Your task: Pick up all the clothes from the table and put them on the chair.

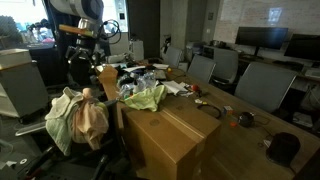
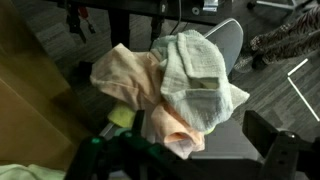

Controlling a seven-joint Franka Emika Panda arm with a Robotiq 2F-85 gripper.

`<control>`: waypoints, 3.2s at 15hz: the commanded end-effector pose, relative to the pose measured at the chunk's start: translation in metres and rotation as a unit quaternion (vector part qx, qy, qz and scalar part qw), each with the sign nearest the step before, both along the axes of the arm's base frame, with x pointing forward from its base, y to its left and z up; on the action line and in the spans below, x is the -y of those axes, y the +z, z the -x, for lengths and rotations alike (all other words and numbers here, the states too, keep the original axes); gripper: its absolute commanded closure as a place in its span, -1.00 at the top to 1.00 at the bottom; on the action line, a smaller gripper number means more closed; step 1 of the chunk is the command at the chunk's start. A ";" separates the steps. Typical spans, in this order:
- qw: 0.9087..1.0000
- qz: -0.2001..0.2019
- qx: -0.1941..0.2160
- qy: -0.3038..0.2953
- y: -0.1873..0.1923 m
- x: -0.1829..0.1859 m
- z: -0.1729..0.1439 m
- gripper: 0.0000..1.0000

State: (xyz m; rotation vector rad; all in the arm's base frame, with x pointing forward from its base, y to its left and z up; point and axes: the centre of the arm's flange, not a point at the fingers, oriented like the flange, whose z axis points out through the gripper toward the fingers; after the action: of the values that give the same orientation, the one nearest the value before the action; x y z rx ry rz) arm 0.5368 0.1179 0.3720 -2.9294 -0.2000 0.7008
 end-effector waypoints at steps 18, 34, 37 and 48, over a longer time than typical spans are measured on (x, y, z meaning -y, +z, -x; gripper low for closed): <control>0.872 0.237 0.306 -0.299 0.088 0.139 -0.134 1.00; 0.907 0.245 0.195 -0.282 -0.036 0.090 -0.167 1.00; 0.922 0.240 0.170 -0.253 -0.058 0.074 -0.165 1.00; 0.930 0.262 0.090 -0.240 -0.127 0.124 -0.169 1.00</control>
State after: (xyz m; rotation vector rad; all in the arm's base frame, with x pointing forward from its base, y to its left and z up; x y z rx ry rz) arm 0.6842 0.0036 0.2445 -3.3443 0.8080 0.4269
